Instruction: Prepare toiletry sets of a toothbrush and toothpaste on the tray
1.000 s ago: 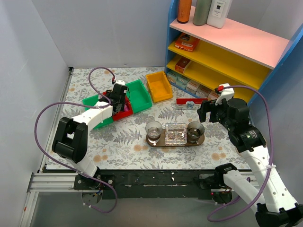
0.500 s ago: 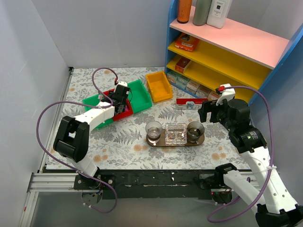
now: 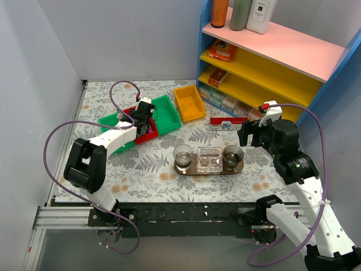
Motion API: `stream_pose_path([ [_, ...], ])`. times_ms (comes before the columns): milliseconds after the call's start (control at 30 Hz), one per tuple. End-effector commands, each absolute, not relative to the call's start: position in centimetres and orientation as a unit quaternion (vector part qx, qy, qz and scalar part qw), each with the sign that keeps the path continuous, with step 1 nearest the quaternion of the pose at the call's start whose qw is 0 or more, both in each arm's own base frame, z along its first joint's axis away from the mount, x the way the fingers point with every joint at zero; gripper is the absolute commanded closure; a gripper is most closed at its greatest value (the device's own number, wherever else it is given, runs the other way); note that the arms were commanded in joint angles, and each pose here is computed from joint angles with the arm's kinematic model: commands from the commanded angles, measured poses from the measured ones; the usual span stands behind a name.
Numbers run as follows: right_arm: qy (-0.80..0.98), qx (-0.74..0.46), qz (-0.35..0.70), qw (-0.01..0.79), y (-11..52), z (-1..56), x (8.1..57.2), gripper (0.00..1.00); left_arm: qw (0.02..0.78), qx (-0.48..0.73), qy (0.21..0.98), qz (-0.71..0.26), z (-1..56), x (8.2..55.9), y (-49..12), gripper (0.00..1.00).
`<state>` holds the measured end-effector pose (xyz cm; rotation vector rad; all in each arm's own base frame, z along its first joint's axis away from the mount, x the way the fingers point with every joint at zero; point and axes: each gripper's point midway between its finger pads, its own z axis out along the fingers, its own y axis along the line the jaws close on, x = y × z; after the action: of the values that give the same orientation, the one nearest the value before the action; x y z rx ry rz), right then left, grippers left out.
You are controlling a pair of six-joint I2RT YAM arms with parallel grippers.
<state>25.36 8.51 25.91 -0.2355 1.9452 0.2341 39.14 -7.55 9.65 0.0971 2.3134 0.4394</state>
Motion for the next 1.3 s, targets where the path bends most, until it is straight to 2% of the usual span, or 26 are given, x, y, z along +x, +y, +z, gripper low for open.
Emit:
stream_pose_path([
  [0,0.816,-0.097,0.088,0.562,8.1,26.4,25.4,0.07,0.385,0.032,0.904,0.183,9.9,38.8,-7.1,0.6],
  [167,0.816,-0.095,0.087,0.563,8.0,26.4,25.4,0.07,0.389,0.03,0.903,0.18,10.1,38.7,-7.2,0.69],
  [300,0.817,-0.094,0.087,0.563,8.0,26.4,25.4,0.07,0.393,0.029,0.901,0.18,10.4,38.8,-7.3,0.81],
  [433,0.816,-0.094,0.085,0.564,7.9,26.5,25.5,0.07,0.405,0.029,0.896,0.179,11.4,39.4,-7.7,0.99],
  [600,0.818,-0.095,0.085,0.561,8.0,26.3,25.5,0.07,0.434,0.019,0.884,0.174,14.0,40.7,-8.1,1.0],
  [967,0.818,-0.095,0.083,0.561,7.9,26.5,25.5,0.08,0.455,0.01,0.877,0.152,15.8,40.9,-8.7,1.0],
  [1267,0.818,-0.097,0.087,0.56,8.1,26.3,25.5,0.08,0.42,0.02,0.902,0.104,12.4,39.5,-10.1,1.0],
])
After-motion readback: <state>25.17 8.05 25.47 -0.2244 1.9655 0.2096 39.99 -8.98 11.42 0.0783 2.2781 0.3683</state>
